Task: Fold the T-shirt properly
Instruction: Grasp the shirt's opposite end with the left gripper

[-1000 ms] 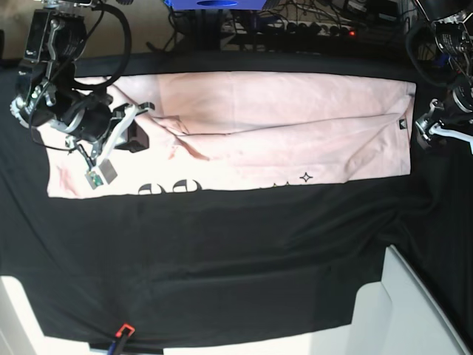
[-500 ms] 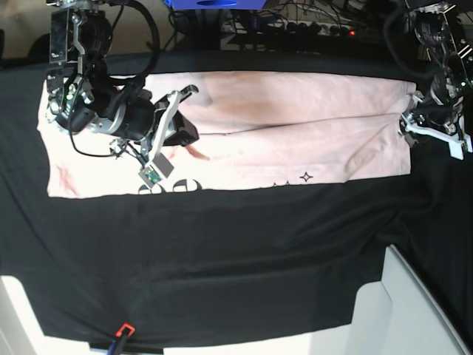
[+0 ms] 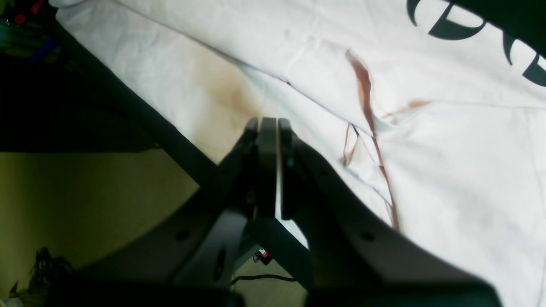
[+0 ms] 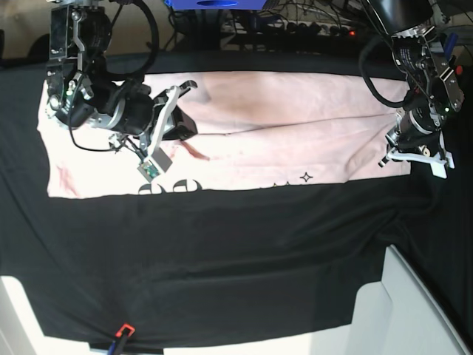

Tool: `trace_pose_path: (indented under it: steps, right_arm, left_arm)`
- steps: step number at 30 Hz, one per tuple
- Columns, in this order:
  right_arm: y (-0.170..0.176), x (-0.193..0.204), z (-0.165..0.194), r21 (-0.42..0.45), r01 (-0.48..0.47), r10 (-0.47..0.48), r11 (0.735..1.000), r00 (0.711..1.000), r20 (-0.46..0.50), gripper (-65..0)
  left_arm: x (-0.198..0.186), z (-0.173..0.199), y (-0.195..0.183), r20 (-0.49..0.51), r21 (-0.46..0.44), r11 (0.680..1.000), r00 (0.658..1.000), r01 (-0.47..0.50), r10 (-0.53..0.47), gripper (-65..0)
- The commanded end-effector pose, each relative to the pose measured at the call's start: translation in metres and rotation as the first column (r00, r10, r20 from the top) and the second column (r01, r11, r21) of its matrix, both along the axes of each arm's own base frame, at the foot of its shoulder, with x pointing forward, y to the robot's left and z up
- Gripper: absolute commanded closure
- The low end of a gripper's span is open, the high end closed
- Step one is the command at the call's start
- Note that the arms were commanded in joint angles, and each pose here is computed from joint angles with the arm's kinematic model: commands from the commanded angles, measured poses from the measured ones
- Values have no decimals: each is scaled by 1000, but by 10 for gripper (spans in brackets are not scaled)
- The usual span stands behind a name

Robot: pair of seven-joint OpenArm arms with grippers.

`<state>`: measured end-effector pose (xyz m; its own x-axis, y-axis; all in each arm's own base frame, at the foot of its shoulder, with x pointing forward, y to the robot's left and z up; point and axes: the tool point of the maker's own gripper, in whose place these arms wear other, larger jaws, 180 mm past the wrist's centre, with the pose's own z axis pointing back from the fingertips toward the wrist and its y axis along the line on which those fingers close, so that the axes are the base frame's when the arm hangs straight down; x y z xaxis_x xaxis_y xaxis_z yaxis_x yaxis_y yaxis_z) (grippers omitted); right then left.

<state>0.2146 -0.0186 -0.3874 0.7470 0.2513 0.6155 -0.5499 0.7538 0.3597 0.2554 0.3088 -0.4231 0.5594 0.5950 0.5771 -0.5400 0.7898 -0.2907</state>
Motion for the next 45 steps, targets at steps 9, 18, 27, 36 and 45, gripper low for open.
trace_pose_path:
  steps: [9,18,27,36,45]
  right_arm:
    - [3,2,7,32,7,-7,999,1000,23,-9]
    - [4,-3,5,34,7,-8,999,1000,12,-9]
    - [4,-2,6,37,8,-8,999,1000,15,-9]
    - [4,-2,6,37,8,-8,999,1000,15,-9]
    - [5,-2,6,38,8,-8,999,1000,15,-9]
  left_arm:
    - [-8,-26,-12,-112,51,995,991,81,-75,0]
    - [-41,-42,-13,-187,48,995,979,92,-81,0]
    - [-70,-47,7,-250,95,989,965,109,-82,0]
    - [-59,-29,36,-205,188,976,976,112,-72,0]
    - [-49,10,60,-93,267,963,995,44,-20,0]
